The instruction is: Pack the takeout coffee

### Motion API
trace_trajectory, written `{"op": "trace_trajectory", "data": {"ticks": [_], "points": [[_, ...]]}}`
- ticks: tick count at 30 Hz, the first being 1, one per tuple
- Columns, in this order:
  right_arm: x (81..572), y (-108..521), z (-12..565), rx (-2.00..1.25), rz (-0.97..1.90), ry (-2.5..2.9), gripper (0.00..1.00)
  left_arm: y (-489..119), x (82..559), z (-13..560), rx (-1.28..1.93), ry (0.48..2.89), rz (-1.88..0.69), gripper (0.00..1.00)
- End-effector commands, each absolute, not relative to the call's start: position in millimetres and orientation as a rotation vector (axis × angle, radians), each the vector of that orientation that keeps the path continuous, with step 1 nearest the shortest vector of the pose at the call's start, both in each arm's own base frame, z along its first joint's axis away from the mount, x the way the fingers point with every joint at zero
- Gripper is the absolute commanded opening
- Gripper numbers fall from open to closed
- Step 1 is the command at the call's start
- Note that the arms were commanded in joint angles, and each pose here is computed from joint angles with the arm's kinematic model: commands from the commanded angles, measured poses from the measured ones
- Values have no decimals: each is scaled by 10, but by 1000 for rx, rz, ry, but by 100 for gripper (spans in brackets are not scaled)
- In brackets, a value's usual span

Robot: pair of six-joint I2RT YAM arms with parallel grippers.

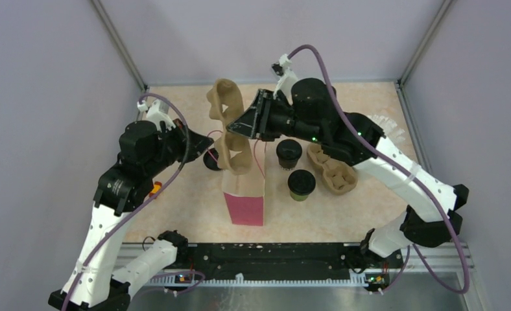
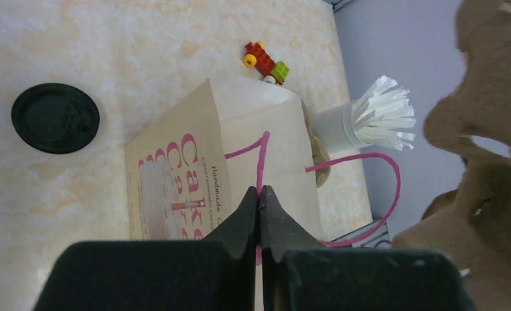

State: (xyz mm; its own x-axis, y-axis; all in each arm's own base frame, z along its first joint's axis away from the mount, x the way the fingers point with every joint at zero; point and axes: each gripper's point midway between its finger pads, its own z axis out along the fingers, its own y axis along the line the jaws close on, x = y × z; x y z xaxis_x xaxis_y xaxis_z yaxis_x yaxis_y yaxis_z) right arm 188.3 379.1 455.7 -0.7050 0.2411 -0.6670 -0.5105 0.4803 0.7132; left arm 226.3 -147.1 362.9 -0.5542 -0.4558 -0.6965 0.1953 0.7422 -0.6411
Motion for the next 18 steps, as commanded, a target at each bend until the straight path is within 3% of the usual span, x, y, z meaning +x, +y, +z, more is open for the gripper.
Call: {"op": "trace_trajectory", "data": {"ticks": [1,18], "points": [[1898,3972,4819,-92,1375,1917,31,-1513,2216,3687,-305,1949,-965,0],[1950,3794,3891,-69,942,2163,30,-1467,2084,3577,-247,1969,-935,0]]}}
